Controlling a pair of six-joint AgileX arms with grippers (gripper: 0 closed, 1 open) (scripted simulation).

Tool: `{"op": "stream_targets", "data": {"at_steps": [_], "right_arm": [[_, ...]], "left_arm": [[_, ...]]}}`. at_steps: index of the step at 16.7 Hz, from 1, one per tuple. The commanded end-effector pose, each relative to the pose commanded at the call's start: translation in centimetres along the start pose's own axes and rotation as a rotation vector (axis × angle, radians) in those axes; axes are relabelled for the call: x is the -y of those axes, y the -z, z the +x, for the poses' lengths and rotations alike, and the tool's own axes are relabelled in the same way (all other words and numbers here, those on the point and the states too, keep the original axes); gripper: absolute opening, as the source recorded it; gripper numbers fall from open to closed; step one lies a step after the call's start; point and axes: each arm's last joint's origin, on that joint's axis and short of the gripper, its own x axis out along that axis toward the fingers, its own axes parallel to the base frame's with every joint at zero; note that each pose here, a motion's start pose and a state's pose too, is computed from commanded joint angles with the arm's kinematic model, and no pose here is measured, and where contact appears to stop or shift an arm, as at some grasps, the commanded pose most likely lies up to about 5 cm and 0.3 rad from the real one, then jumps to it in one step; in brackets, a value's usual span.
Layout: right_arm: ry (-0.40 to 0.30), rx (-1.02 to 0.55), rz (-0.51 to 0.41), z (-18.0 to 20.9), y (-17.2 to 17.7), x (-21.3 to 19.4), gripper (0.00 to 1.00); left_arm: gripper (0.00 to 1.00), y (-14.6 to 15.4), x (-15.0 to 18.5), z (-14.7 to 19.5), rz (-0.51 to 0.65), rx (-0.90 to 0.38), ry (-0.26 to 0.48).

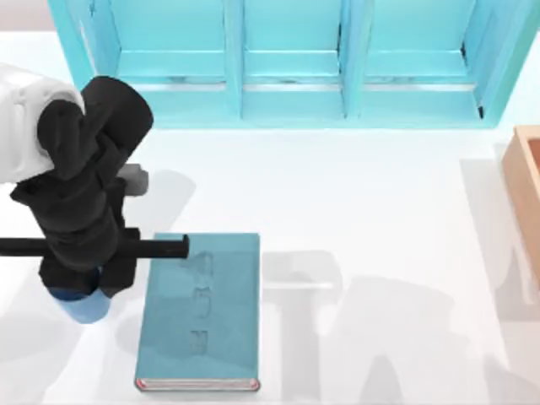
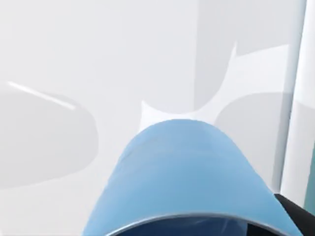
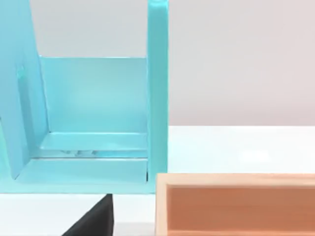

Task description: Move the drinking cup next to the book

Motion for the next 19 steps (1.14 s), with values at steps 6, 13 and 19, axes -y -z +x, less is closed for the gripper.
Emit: {"op": "stream_targets", "data": {"at_steps": [6, 13, 19], "right_arm": [[0.0, 0.0, 0.0, 0.0, 0.0, 0.0, 1.0], [0.0, 0.0, 0.0, 0.0, 0.0, 0.0, 1.0], [0.0, 0.0, 0.0, 0.0, 0.0, 0.0, 1.0]], "left_arm": [[0.45, 0.0, 0.0, 0.0, 0.0, 0.0, 0.0], [0.98, 0.0, 0.0, 0.0, 0.0, 0.0, 0.0], [1.0, 0.0, 0.0, 0.0, 0.0, 0.0, 0.0]]}}
